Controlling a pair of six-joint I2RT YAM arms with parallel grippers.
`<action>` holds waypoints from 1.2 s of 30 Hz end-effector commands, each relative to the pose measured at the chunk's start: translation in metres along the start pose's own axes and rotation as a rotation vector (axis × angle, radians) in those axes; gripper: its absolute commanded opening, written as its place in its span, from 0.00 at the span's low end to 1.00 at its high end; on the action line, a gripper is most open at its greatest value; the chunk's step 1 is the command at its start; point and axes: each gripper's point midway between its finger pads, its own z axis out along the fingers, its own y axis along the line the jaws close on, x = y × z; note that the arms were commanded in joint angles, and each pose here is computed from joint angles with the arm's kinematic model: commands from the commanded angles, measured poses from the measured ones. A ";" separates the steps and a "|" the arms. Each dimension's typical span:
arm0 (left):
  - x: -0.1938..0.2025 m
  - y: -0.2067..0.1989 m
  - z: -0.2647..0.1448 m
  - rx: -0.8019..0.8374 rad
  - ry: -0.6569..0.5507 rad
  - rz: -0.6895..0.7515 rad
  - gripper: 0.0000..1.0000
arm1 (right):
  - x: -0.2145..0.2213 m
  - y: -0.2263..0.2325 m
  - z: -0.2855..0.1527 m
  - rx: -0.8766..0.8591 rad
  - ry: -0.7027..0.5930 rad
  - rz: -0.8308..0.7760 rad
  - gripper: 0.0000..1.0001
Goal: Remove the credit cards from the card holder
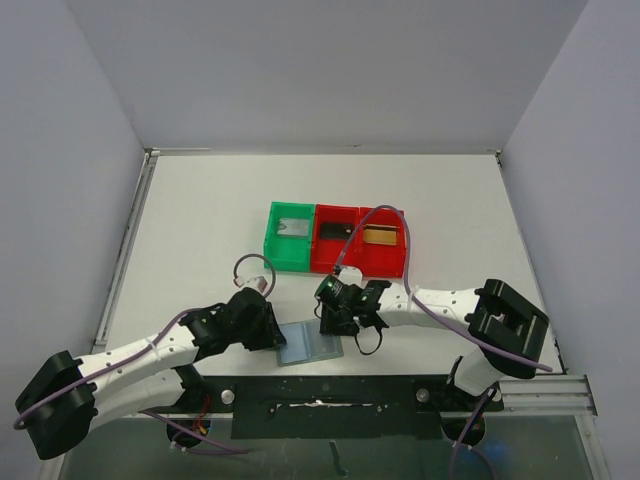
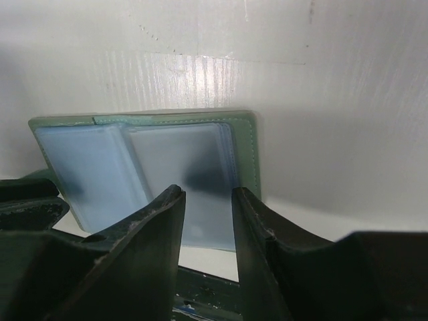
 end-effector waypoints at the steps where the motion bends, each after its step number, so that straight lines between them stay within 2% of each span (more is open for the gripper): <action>1: -0.001 -0.010 0.005 0.040 0.005 0.018 0.24 | -0.003 0.016 0.001 -0.048 -0.012 -0.006 0.34; 7: 0.005 -0.005 0.009 0.039 0.021 0.017 0.19 | -0.002 0.020 0.000 -0.068 -0.005 -0.010 0.30; 15: 0.005 -0.005 0.009 0.038 0.020 0.016 0.16 | -0.011 0.050 -0.023 -0.239 -0.032 -0.014 0.28; 19: 0.004 -0.005 0.009 0.041 0.013 0.009 0.16 | -0.011 0.041 -0.023 -0.200 -0.038 -0.003 0.28; 24: 0.002 -0.008 0.008 0.043 0.010 0.017 0.16 | -0.014 0.013 -0.021 -0.058 -0.064 0.008 0.35; 28: 0.003 -0.012 0.007 0.068 0.016 0.017 0.16 | -0.010 0.005 -0.015 -0.010 -0.042 -0.002 0.38; 36: 0.001 -0.012 0.008 0.057 0.014 0.024 0.16 | -0.003 0.020 -0.002 -0.080 -0.009 -0.013 0.40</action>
